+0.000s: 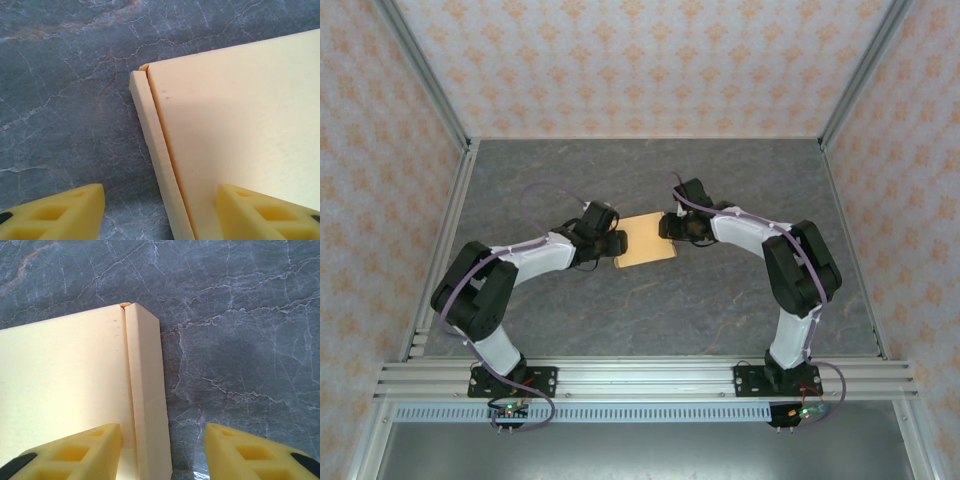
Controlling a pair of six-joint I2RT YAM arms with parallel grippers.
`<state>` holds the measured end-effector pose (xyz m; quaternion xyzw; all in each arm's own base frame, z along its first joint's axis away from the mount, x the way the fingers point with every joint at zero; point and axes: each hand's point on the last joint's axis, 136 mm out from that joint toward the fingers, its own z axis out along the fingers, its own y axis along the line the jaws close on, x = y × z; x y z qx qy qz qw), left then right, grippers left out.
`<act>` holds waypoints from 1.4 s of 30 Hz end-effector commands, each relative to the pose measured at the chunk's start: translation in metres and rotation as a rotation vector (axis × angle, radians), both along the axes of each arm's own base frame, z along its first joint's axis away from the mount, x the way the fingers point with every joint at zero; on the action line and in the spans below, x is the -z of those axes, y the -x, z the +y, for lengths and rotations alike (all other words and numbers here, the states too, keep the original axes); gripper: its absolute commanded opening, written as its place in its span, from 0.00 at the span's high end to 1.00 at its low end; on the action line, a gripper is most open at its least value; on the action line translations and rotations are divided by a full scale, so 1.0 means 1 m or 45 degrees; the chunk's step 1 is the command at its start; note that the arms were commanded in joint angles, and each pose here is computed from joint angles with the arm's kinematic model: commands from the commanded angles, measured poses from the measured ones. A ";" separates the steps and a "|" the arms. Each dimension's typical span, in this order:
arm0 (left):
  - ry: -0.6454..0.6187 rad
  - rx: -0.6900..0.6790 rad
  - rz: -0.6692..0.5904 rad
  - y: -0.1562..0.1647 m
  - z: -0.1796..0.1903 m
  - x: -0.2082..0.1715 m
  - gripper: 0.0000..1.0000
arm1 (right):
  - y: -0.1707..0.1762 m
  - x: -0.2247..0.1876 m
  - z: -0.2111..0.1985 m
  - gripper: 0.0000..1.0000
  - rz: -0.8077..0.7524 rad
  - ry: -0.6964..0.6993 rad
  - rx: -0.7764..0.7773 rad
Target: Fold the paper box
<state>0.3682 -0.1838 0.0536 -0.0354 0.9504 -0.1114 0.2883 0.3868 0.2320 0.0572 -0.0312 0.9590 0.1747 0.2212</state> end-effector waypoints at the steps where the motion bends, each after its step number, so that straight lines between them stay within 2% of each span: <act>1: -0.012 -0.011 -0.051 -0.006 0.005 -0.013 0.38 | -0.004 0.003 -0.004 0.53 -0.019 0.078 -0.022; 7: 0.000 -0.002 -0.255 -0.012 0.012 -0.072 0.30 | 0.002 -0.062 -0.012 0.50 -0.177 0.052 -0.031; 10: -0.021 0.043 -0.262 -0.020 0.014 -0.082 0.27 | 0.021 -0.079 -0.015 0.48 -0.218 0.052 -0.037; 14: 0.037 0.169 -0.158 -0.036 0.005 -0.071 0.26 | 0.063 -0.068 -0.010 0.47 -0.179 0.025 -0.067; 18: 0.002 0.296 -0.065 -0.054 -0.004 -0.057 0.26 | 0.103 -0.051 0.008 0.47 -0.082 -0.165 -0.078; 21: 0.031 0.368 0.006 -0.067 -0.010 -0.047 0.26 | 0.120 -0.042 0.019 0.46 -0.020 -0.240 -0.097; 25: 0.109 0.443 0.136 -0.074 -0.021 -0.028 0.26 | 0.125 -0.027 0.028 0.46 0.042 -0.300 -0.106; 30: 0.237 0.533 0.261 -0.065 -0.040 -0.017 0.27 | 0.115 -0.015 0.045 0.46 0.091 -0.377 -0.127; 36: 0.391 0.554 0.273 -0.043 -0.051 -0.025 0.28 | 0.088 -0.015 0.035 0.48 0.106 -0.446 -0.092; 42: 0.468 0.489 0.258 -0.012 -0.044 -0.025 0.28 | 0.072 -0.022 0.007 0.48 0.114 -0.479 -0.057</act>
